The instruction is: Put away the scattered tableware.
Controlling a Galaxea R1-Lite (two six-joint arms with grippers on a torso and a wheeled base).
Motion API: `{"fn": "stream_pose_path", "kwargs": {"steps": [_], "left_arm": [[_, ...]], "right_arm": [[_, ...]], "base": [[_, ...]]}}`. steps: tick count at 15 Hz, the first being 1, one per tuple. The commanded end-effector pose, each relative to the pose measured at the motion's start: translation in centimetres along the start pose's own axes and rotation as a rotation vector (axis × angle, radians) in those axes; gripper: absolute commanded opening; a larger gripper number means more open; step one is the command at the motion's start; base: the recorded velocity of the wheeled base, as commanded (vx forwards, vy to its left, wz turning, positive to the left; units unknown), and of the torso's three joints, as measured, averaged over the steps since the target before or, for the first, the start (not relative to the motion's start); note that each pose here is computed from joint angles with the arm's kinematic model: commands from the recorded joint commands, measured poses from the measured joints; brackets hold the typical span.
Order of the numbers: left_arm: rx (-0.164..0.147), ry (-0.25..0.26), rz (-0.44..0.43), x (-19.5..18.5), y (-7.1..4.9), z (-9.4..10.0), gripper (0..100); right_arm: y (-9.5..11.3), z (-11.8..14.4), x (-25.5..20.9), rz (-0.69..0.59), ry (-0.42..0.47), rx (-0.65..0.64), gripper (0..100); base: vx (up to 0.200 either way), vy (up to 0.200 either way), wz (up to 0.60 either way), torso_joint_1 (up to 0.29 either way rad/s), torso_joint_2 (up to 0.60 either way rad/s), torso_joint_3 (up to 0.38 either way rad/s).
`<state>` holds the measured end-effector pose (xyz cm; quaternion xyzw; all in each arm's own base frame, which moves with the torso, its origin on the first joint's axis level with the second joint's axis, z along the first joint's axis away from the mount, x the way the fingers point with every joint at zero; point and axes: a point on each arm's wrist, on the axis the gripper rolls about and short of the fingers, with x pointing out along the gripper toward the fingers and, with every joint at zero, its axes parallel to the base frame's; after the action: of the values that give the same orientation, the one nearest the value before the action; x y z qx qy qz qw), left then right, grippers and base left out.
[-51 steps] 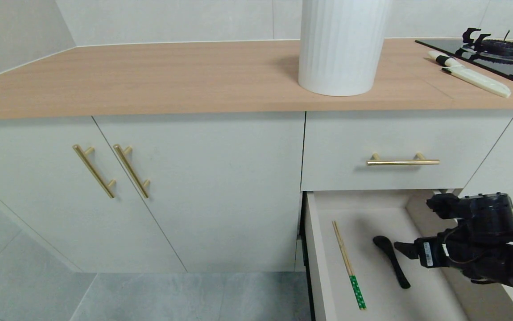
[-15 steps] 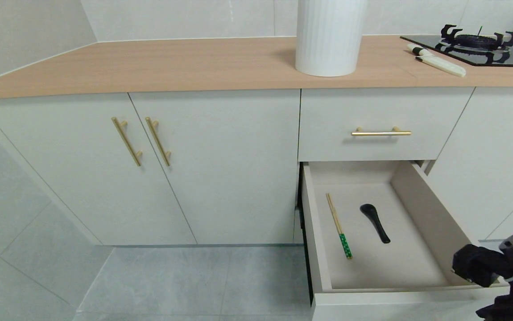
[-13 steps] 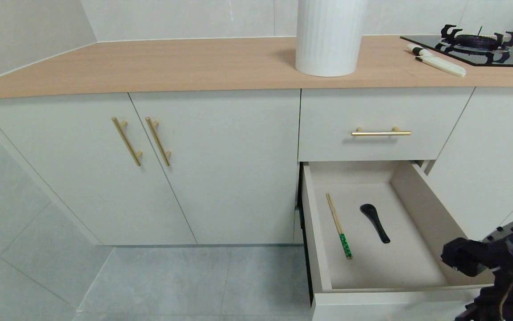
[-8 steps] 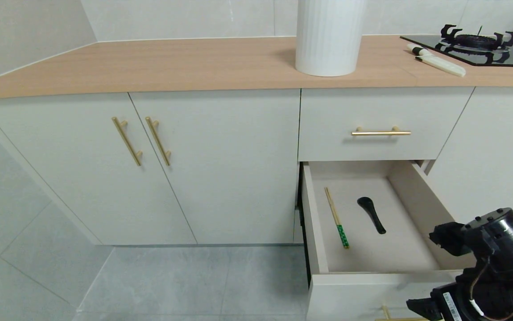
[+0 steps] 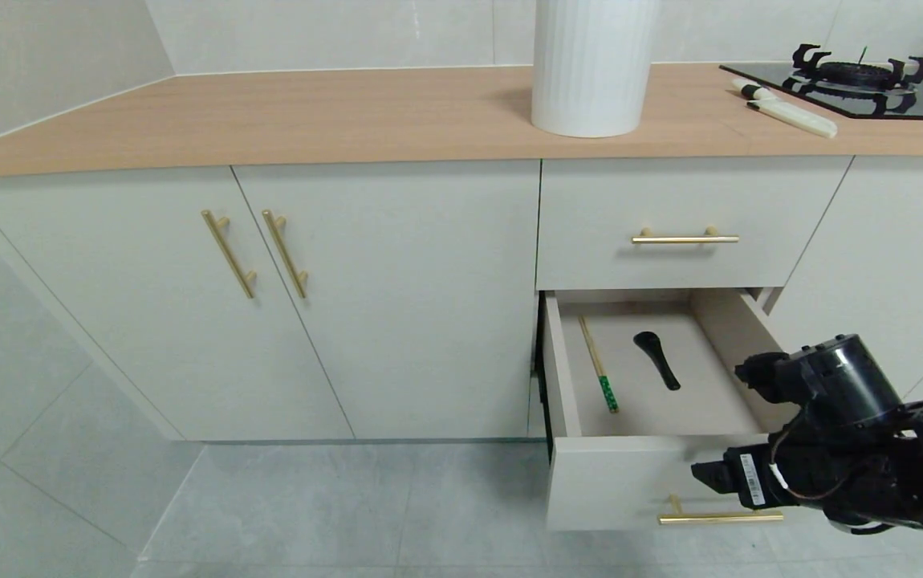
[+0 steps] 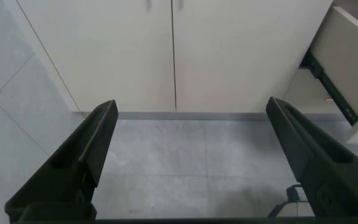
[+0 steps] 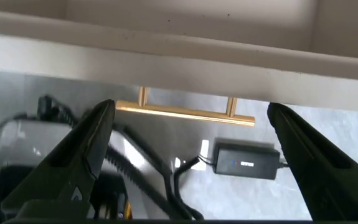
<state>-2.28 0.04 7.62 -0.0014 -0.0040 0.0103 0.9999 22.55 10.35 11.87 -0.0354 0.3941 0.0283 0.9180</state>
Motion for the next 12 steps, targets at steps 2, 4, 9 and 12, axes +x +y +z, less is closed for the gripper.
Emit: {"fn": "stream_pose_path", "kwargs": {"steps": [2,4,9,12], "left_arm": [[0.0,0.0,0.001,0.0,0.0,0.0,100],[0.0,0.0,-0.001,0.0,0.0,0.0,100],[0.0,0.0,0.001,0.0,0.0,0.0,100],[0.0,0.0,0.001,0.0,0.0,0.0,100]], "right_arm": [[-0.2,2.3,2.5,-0.032,-0.009,0.037,100],[-0.4,3.9,3.7,-0.046,-0.031,0.064,100],[-0.8,6.7,8.1,-0.079,-0.065,0.112,100],[-1.2,8.1,10.1,-0.082,-0.138,0.143,100]], "base": [[0.0,0.0,0.0,0.0,0.0,0.0],[0.0,0.0,0.0,0.0,0.0,0.0],[0.0,0.0,0.0,0.0,0.0,0.0],[0.0,0.0,0.0,0.0,0.0,0.0]]}}
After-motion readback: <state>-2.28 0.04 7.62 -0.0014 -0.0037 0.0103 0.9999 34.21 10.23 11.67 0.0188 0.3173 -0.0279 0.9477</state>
